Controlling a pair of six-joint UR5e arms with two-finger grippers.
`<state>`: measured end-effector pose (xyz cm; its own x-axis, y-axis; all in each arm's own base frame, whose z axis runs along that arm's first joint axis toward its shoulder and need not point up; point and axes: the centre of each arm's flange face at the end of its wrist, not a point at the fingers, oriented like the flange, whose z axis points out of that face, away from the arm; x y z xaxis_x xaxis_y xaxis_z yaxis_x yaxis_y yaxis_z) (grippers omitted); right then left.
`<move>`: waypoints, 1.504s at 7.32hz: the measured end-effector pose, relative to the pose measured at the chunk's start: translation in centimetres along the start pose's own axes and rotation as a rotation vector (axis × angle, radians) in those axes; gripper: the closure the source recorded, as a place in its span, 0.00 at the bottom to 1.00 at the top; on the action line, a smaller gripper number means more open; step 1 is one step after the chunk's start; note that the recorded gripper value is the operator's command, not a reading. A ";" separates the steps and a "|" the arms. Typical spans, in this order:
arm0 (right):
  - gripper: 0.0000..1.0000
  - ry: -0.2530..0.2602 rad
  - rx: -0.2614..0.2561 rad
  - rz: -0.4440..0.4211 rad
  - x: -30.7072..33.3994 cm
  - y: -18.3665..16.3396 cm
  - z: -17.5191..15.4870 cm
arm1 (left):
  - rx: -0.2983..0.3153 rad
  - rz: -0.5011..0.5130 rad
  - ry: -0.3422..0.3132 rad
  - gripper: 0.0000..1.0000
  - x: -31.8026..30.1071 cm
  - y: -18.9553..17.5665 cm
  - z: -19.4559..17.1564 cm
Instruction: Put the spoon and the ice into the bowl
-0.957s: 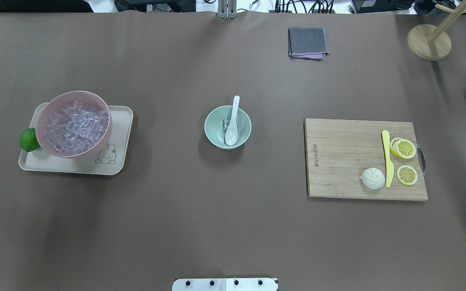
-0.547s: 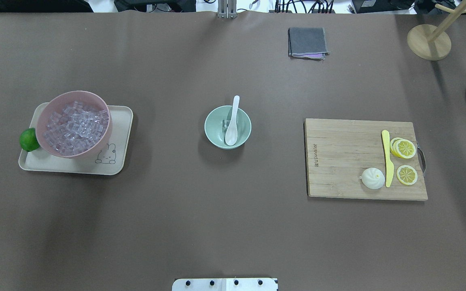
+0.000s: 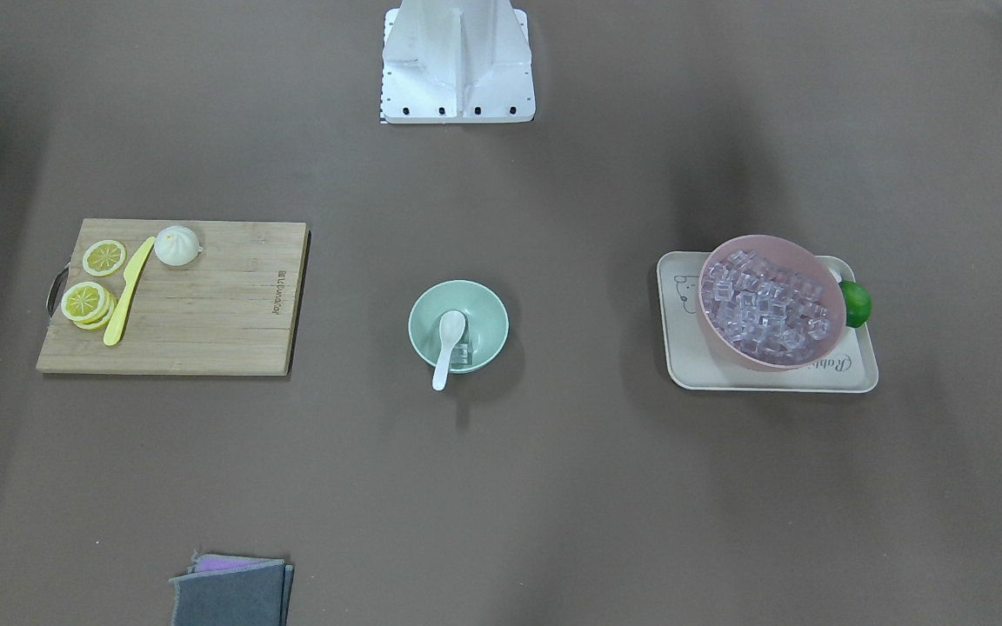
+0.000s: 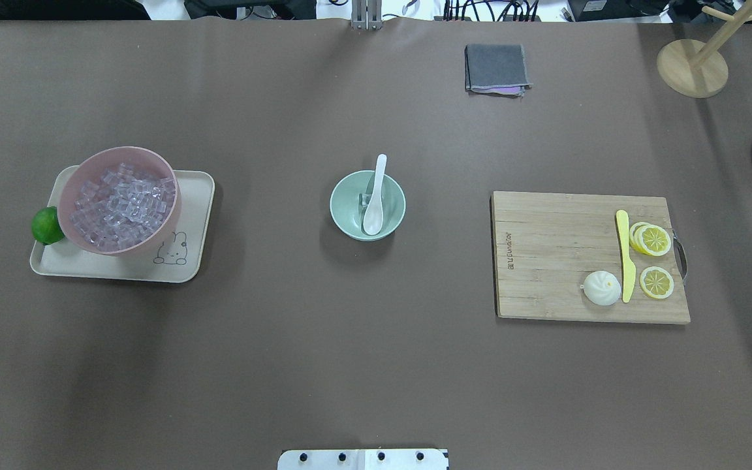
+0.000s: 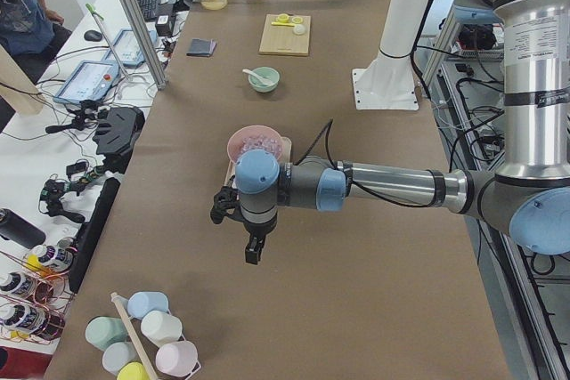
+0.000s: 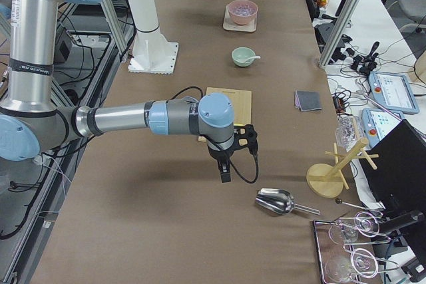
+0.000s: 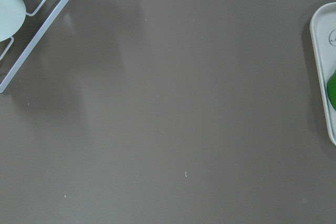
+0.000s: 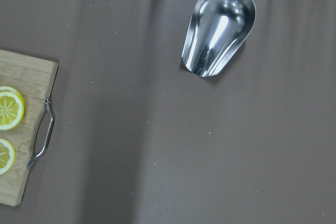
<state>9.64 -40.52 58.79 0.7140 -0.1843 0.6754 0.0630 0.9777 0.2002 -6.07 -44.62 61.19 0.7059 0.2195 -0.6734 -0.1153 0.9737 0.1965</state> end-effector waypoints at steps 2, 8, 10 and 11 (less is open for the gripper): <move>0.00 0.001 -0.016 -0.022 1.1 1.8 0.5 | 0.001 0.004 -0.003 0.02 0.1 0.1 -0.1; 0.00 -0.003 0.004 -0.034 1.0 0.3 0.0 | 0.006 -0.016 -0.001 0.02 -0.7 0.6 -0.3; 0.00 -0.007 -0.004 -0.036 1.1 -0.5 0.4 | -0.003 -0.031 0.003 0.02 -1.3 0.9 0.2; 0.00 -0.006 -0.009 -0.040 1.4 -1.1 0.7 | -0.012 -0.047 0.034 0.02 -1.7 1.4 0.9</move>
<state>10.09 -41.91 60.07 0.7066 -0.2239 0.6712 0.0981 0.9704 0.2205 -6.76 -43.64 63.24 0.6869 0.1757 -0.7052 -0.0911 0.9835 0.1563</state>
